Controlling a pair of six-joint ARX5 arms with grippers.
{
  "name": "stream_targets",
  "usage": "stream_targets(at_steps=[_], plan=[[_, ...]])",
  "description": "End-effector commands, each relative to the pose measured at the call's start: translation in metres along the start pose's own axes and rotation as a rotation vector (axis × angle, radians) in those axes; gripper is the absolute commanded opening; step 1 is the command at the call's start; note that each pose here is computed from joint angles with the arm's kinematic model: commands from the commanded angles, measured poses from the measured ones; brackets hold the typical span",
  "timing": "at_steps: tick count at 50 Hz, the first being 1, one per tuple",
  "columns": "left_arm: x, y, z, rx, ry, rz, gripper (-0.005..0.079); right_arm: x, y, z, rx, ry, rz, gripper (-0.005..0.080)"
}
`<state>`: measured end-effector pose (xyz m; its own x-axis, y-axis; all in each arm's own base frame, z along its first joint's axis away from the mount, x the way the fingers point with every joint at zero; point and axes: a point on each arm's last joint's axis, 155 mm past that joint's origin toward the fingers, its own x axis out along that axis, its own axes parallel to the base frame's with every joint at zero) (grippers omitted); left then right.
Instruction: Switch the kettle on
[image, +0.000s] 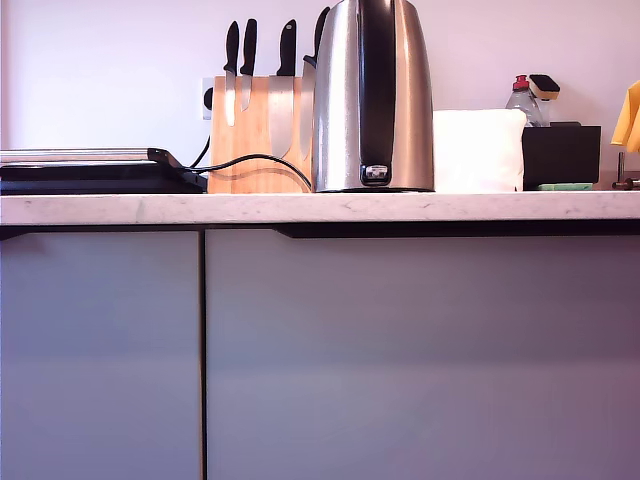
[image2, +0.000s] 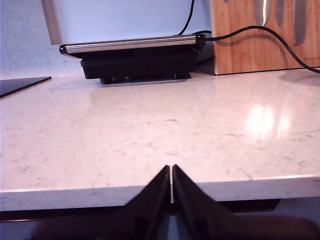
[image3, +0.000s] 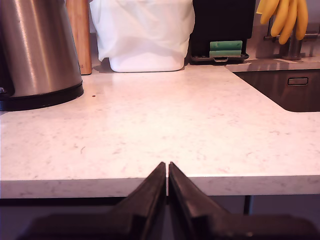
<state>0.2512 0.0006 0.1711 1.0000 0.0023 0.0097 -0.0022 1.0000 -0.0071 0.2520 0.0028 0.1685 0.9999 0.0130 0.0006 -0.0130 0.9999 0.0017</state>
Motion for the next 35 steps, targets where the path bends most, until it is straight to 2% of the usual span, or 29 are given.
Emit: stream_targets(at_steps=[1, 15, 22, 35], plan=[[-0.004, -0.026, 0.029, -0.096, -0.006, -0.149, -0.0019, -0.006, 0.025, 0.043, 0.028, -0.025, 0.108, -0.0011], [-0.004, -0.028, 0.035, -0.103, -0.030, -0.163, -0.0019, -0.008, 0.032, 0.052, 0.047, -0.061, 0.146, -0.0011], [-0.008, -0.044, 0.049, -0.180, -0.071, -0.258, -0.0019, -0.011, 0.040, 0.066, 0.131, -0.094, 0.198, -0.0011], [-0.021, -0.071, 0.068, -0.271, -0.098, -0.424, -0.0019, -0.021, 0.066, 0.077, 0.149, -0.107, 0.348, -0.0011]])
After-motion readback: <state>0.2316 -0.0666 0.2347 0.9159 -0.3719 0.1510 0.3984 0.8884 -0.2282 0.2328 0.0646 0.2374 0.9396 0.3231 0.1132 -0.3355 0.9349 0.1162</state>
